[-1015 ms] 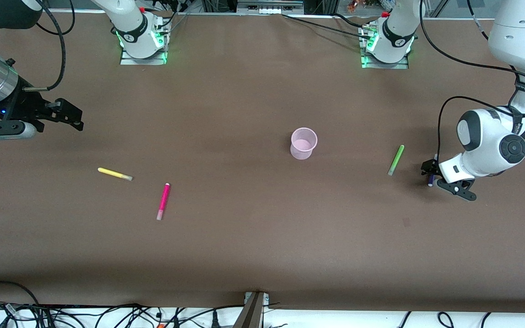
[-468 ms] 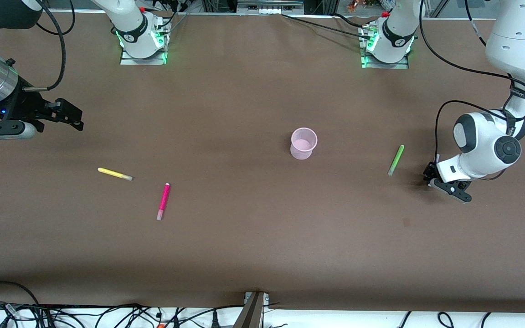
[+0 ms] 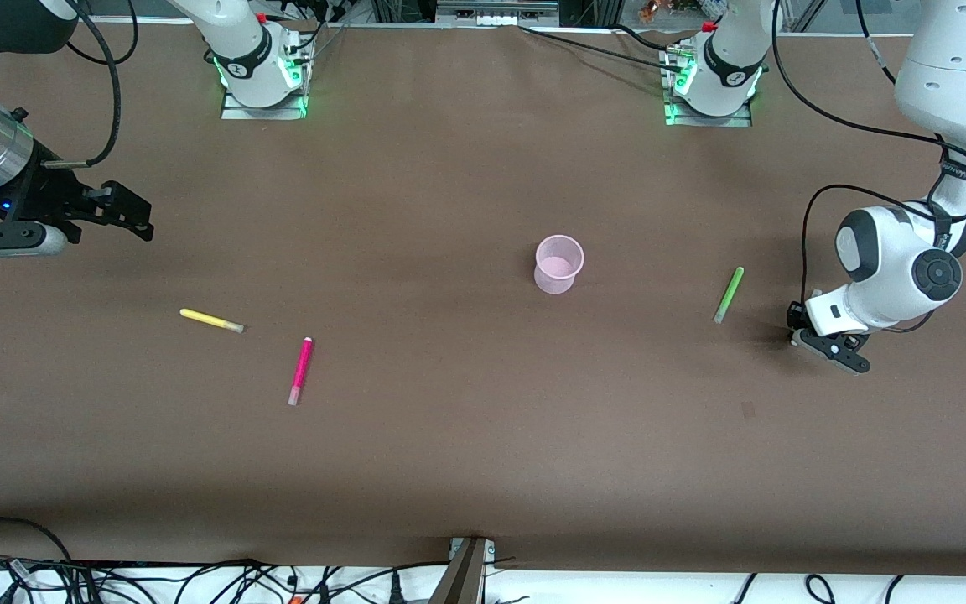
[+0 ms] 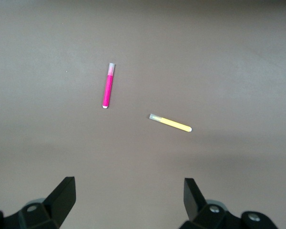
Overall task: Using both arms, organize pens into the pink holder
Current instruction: 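Lift the purple pen with the left gripper while the right gripper starts moving, then carry the purple pen over the pink cup while the right gripper reaches the magenta pen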
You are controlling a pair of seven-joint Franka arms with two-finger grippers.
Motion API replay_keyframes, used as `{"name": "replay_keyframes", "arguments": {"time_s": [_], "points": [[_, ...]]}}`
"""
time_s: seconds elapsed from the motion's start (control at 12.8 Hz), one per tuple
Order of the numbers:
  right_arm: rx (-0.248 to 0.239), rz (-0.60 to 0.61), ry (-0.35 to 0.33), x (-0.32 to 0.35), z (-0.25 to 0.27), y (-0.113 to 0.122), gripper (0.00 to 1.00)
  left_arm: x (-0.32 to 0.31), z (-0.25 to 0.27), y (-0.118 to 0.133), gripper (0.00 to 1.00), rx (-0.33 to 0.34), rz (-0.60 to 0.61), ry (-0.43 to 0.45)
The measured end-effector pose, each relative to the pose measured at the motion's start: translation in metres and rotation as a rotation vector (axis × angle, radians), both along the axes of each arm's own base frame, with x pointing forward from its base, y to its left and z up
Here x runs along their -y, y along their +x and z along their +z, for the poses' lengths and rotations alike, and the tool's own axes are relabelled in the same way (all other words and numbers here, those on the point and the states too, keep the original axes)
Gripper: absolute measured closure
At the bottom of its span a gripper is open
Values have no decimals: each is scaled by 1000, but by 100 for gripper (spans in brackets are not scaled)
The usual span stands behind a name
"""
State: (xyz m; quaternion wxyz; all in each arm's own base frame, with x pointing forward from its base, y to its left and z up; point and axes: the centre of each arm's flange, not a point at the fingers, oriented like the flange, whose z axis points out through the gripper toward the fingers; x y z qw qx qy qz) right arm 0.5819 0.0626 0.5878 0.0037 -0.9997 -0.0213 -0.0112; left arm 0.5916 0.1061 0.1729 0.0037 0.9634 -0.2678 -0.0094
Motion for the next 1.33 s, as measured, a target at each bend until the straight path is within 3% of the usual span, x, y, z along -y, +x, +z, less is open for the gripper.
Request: {"name": "replay_keyframes", "arguments": {"time_s": [0.23,0.47,0.62,0.78,1.01,1.17,1.33], "points": [[0,0,0,0,0,0,0,11,26,18,82,-65,-22,-16],[0,0,0,0,0,0,0,25,102,54,82,-148,-51,-31],[0,0,0,0,0,0,0,45,141,64,82,-199,-83,-39],[0,5,1,-3,0,0,0,93,168,67,82,-266,-150,-62],[-8,35,1,-21,-5,0,0,188,193,63,82,-273,-298,-112],[-27,42,-1,-27,-17,4,0,250,204,52,82,-268,-379,-199],[-67,41,-6,-27,-41,12,0,289,209,41,82,-290,-373,-365]]}}
